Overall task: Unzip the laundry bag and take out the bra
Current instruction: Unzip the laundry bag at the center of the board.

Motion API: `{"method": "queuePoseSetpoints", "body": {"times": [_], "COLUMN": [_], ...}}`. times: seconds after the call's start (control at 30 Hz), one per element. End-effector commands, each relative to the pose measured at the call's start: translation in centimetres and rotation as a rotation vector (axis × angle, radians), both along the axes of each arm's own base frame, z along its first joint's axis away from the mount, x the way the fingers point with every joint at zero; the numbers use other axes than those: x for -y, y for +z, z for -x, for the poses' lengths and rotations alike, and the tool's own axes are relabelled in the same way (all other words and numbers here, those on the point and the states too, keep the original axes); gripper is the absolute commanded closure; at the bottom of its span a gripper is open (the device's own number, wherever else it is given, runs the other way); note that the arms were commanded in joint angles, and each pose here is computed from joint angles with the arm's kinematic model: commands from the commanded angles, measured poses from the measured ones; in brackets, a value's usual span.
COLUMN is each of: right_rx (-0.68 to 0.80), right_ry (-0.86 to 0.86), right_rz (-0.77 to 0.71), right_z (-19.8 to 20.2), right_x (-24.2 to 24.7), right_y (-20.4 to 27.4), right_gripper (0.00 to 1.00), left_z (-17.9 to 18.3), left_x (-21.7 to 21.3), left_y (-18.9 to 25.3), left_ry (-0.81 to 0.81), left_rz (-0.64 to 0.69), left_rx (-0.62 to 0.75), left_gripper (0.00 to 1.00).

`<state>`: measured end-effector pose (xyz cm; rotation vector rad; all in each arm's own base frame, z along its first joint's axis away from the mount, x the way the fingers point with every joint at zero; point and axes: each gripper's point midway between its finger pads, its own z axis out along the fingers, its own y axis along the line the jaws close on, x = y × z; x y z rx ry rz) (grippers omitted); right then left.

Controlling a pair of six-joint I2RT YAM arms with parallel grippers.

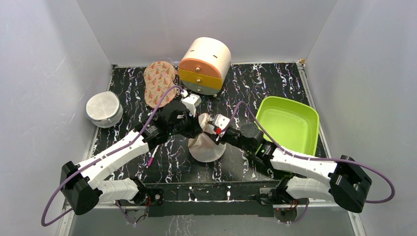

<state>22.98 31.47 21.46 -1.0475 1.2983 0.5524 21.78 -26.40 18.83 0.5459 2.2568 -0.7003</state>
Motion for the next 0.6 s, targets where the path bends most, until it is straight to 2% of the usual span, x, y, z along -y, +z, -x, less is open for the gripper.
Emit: {"method": "queuePoseSetpoints", "body": {"times": [0.0, 0.23, 0.57], "right_rx": [0.105, 0.080, 0.018], "right_ry": [-0.017, -0.034, -0.035], "right_rz": [-0.086, -0.106, -0.134], "right_z": [-1.07, -0.81, -0.82], "right_x": [-0.68, -0.07, -0.51], "right_y": [4.46, 4.24, 3.66], "right_gripper": [0.60, 0.60, 0.76], "left_z": [0.11, 0.12, 0.21], "left_x": [0.39, 0.18, 0.29], "left_y": [1.85, 2.00, 2.07], "left_ry": [-0.004, 0.003, -0.002], "left_rz": [0.059, 0.057, 0.060], "left_rx": [0.009, 0.015, 0.010], "left_gripper": [1.00, 1.00, 1.00]}}
